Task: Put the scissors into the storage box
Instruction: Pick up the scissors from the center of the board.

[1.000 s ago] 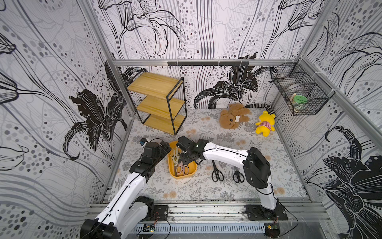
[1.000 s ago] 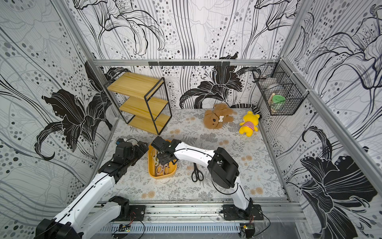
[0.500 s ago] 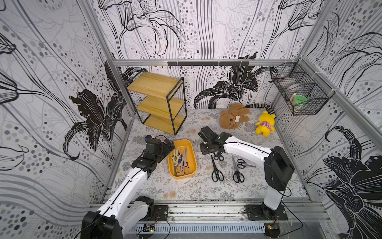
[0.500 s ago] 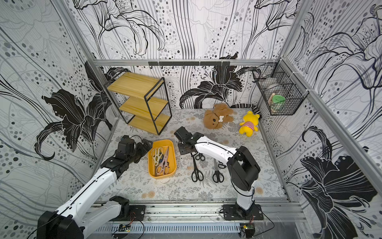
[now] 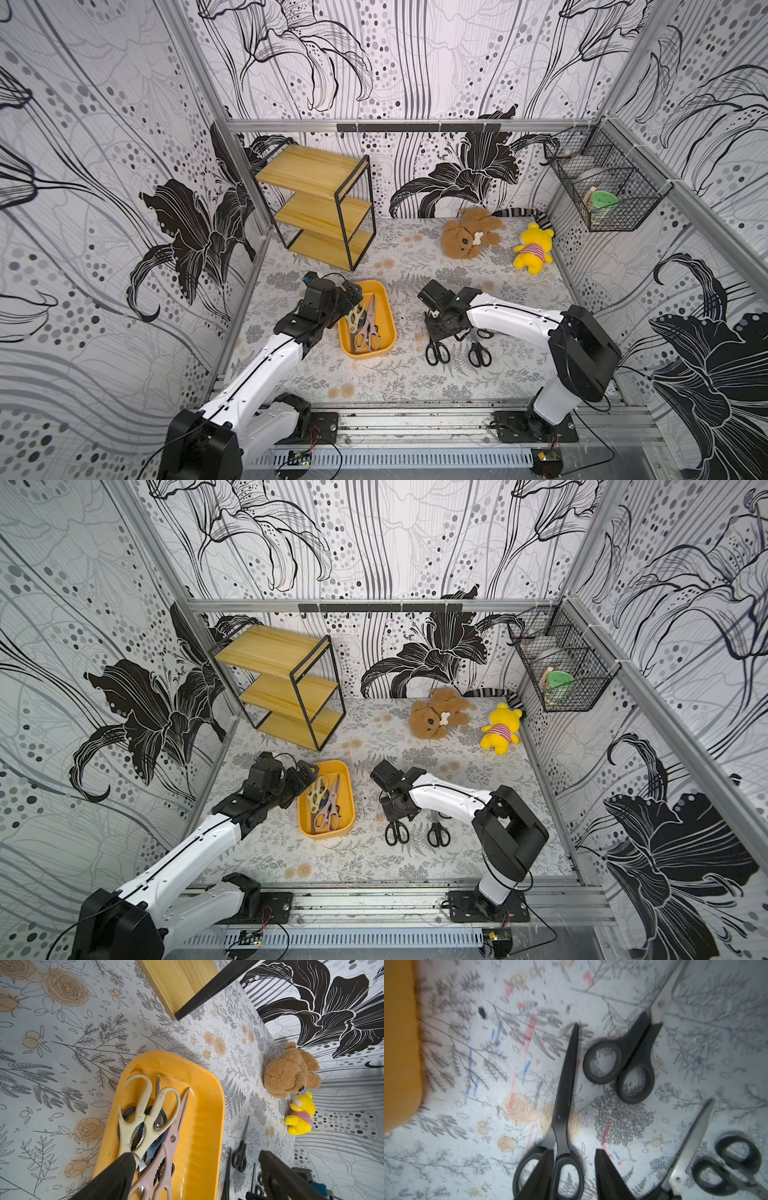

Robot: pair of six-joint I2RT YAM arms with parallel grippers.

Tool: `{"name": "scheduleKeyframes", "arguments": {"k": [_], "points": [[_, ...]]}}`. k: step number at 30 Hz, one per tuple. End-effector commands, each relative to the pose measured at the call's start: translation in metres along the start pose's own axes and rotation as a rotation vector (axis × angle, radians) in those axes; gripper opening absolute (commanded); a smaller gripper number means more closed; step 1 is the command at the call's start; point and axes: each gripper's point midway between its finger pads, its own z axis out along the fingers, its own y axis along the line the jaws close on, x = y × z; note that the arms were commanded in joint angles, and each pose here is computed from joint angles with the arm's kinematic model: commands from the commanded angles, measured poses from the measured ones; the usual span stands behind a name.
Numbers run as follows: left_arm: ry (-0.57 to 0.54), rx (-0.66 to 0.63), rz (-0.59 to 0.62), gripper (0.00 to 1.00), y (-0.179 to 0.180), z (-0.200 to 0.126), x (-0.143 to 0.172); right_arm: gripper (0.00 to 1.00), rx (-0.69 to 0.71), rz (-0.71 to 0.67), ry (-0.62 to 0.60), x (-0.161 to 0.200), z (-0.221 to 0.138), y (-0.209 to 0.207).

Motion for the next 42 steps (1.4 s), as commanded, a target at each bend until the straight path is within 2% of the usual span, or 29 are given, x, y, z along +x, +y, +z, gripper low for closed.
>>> {"name": "scheduleKeyframes", "arguments": {"k": [1, 13, 30, 42], "points": [[-0.032, 0.057, 0.002, 0.98, -0.021, -0.002, -0.010, 0.36, -0.020, -0.052, 0.095, 0.028, 0.005, -0.001], [-0.035, 0.053, 0.004, 0.98, -0.024, -0.003, -0.008, 0.32, 0.001, -0.049, 0.132, 0.053, 0.014, -0.011], [-0.036, 0.046, 0.005, 0.98, -0.025, -0.001, -0.006, 0.23, 0.024, -0.076, 0.170, 0.056, 0.030, -0.013], [-0.040, 0.045, 0.009, 0.97, -0.025, -0.002, -0.006, 0.12, 0.032, -0.089, 0.184, 0.056, 0.038, -0.013]]}}
